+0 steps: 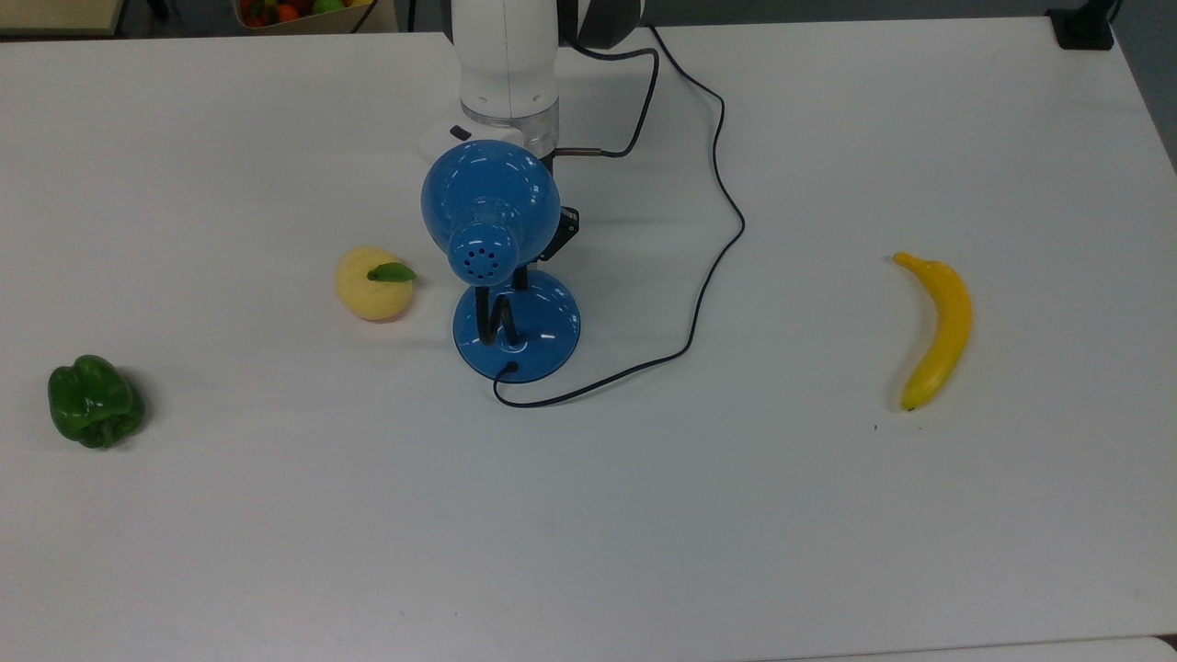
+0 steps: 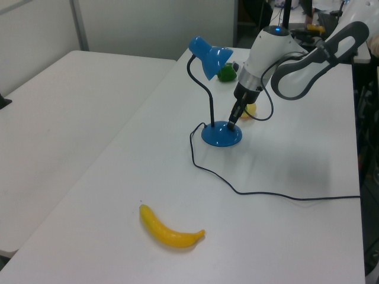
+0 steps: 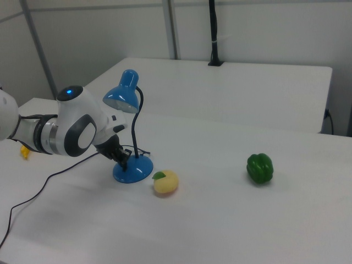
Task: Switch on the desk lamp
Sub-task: 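Press the lamp base switch down with the gripper fingertips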
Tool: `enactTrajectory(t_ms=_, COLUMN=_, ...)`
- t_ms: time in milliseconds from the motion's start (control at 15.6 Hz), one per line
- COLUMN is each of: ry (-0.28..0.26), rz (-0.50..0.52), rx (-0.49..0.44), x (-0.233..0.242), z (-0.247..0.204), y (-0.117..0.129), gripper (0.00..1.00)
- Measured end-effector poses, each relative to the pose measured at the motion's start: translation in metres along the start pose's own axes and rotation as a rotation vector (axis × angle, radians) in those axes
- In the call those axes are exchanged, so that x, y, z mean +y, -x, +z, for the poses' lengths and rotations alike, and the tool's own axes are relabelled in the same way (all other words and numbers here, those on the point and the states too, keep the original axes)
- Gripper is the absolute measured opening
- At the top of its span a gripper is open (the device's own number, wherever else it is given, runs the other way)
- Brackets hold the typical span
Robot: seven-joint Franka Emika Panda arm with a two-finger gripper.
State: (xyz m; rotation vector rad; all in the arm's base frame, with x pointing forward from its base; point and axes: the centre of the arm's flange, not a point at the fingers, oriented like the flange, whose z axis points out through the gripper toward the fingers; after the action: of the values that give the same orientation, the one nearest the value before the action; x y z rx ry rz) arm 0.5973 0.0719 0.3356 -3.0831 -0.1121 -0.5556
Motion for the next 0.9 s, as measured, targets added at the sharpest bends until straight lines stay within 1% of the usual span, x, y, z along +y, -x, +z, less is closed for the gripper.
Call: enactTrajectory(t_ms=897, ry=-0.002, rz=0.0, rx=0.017, x=-0.0002, z=0.0047, y=-0.0011, gripper=0.01)
